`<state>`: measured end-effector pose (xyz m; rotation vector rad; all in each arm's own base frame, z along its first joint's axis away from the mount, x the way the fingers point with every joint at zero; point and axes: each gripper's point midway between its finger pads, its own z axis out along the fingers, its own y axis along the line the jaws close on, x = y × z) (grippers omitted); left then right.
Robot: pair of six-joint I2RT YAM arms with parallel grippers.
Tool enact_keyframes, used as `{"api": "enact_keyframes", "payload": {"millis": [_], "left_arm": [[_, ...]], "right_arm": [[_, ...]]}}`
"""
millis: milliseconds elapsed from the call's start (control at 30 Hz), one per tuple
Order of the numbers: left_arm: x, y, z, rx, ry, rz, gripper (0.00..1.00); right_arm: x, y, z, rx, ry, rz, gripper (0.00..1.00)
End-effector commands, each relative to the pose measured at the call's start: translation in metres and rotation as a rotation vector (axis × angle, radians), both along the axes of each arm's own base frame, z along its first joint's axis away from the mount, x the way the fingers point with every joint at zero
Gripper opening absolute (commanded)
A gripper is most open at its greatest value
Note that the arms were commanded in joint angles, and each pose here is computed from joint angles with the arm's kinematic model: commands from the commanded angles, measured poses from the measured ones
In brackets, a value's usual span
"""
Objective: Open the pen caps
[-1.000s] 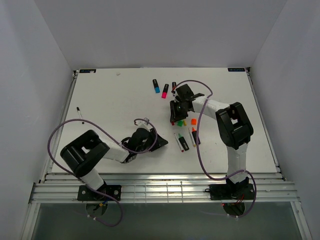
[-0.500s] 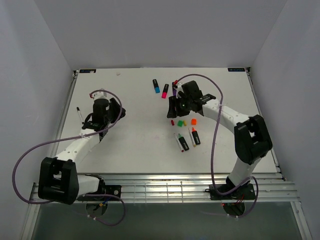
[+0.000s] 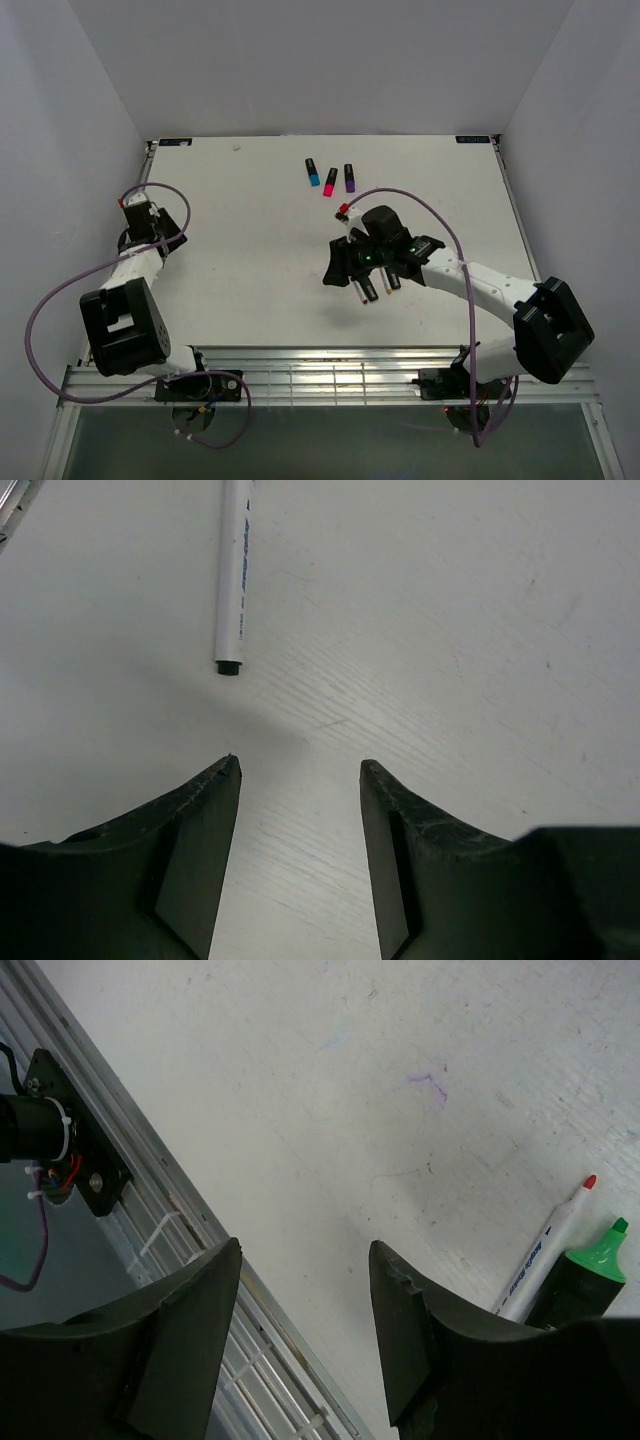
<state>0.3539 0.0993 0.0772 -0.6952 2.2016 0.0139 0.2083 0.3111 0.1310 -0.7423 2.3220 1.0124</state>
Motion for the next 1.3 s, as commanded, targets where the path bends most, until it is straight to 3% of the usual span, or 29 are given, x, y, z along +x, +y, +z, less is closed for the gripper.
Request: {"api": "enact_keyframes", "payload": {"millis": [0, 433, 900, 1267], "left_arm": [[0.016, 0.021, 0.01, 0.053, -0.015, 0.0, 0.61], [0.037, 0.074, -0.012, 0.123, 0.063, 0.095, 0.6], [0.06, 0.081, -0.045, 0.12, 0.105, 0.045, 0.55], [0.056, 0.078, -0.07, 0.123, 0.186, -0.002, 0.41]], "right_arm": [[0.002, 0.003, 0.032, 0.078, -0.098, 0.019, 0.61], [-0.011, -0.012, 0.046, 0.112, -0.163, 0.018, 0.61], [-0.009, -0.024, 0.035, 0.097, -0.165, -0.004, 0.61], [-0.008, -0.026, 0.04, 0.118, -0.163, -0.019, 0.61]]}}
